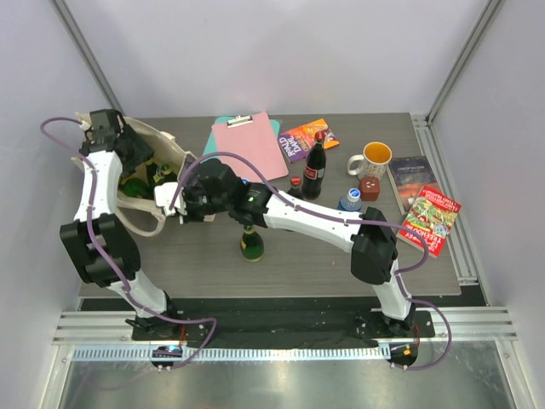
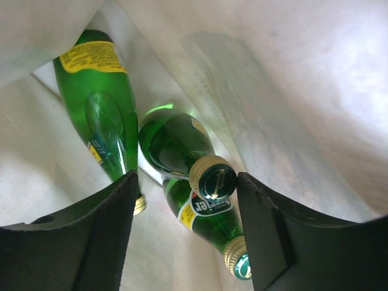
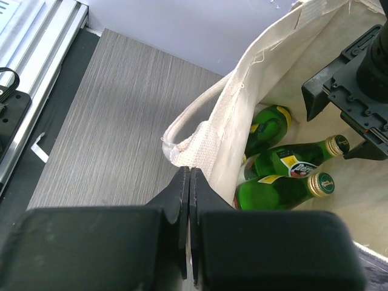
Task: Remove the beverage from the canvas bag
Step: Take out the drink from the canvas bag.
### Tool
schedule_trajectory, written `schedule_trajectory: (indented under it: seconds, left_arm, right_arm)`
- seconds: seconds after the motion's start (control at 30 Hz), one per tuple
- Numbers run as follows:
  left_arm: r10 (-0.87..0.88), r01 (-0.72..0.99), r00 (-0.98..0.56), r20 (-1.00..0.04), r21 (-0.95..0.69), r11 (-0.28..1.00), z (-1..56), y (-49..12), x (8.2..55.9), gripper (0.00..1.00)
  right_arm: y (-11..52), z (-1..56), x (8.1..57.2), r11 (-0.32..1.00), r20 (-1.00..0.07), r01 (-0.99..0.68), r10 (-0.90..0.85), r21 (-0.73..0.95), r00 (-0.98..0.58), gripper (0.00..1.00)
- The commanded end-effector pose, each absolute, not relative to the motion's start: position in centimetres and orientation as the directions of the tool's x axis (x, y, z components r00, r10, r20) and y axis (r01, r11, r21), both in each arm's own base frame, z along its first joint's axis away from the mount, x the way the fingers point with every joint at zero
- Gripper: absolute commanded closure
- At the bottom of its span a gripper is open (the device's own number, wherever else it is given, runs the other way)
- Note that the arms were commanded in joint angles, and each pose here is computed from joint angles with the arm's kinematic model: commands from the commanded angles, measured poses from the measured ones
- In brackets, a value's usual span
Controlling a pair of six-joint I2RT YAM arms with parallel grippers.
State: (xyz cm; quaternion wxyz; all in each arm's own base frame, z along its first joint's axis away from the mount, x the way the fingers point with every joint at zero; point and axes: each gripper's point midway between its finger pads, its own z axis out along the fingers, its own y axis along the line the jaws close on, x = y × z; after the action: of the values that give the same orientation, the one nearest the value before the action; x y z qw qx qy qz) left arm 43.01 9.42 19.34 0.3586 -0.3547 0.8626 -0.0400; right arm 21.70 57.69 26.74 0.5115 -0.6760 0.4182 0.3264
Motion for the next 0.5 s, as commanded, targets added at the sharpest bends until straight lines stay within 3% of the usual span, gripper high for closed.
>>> schedule_trajectory:
  seconds: [0.0,0.4,0.47]
  left_arm:
    - [-0.615,-0.548,-0.496,-0.613,-0.327,0.769,20.8,9.1,43.8,0.35]
    - [-0.594,-0.526,-0.549,-0.588,-0.309,0.792,20.0,7.4,44.5,0.36]
    - [-0.591,-0.524,-0.558,-0.582,-0.306,0.795,19.7,7.2,44.8,0.40]
  right_arm:
    - [57.4,29.7,21.6,-0.099,-0.867,-0.885,-0.179,-0.454,0.465,0.99]
    - [57.2,29.5,22.0,-0.093,-0.865,-0.885,-0.187,-0.455,0.465,0.99]
    - [57.2,29.5,22.0,-0.093,-0.865,-0.885,-0.187,-0.455,0.465,0.99]
